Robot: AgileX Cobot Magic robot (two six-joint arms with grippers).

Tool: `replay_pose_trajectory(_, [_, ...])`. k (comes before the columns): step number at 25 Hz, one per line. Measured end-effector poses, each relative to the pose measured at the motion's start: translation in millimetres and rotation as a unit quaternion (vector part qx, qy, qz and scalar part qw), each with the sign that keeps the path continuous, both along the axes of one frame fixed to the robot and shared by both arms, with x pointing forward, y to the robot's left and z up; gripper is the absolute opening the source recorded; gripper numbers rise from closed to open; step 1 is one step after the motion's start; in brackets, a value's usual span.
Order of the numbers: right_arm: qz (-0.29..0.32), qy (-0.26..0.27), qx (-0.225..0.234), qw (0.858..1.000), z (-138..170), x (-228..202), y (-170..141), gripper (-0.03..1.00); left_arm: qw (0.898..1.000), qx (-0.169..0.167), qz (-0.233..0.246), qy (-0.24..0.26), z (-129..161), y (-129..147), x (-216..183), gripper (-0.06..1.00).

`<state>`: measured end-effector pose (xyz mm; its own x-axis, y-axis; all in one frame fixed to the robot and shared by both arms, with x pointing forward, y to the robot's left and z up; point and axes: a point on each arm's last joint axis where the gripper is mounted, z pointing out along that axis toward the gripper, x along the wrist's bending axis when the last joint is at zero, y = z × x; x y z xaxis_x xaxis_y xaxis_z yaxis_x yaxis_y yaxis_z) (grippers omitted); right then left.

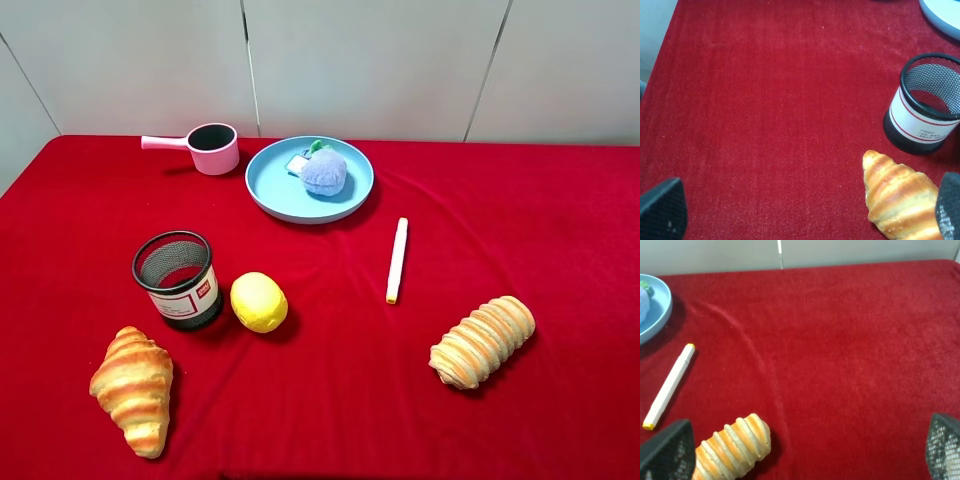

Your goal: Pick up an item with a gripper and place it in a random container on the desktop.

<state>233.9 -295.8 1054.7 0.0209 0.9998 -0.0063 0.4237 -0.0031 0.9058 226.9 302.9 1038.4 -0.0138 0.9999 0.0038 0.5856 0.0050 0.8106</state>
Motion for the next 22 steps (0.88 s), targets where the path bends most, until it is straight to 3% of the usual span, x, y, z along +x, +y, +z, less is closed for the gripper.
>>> replay_pose_trajectory(22, [0.000,0.000,0.000,1.000,0.0,0.0,0.0,0.69,1.000,0.000,0.000,0.000,0.0,0.0,0.0,0.99])
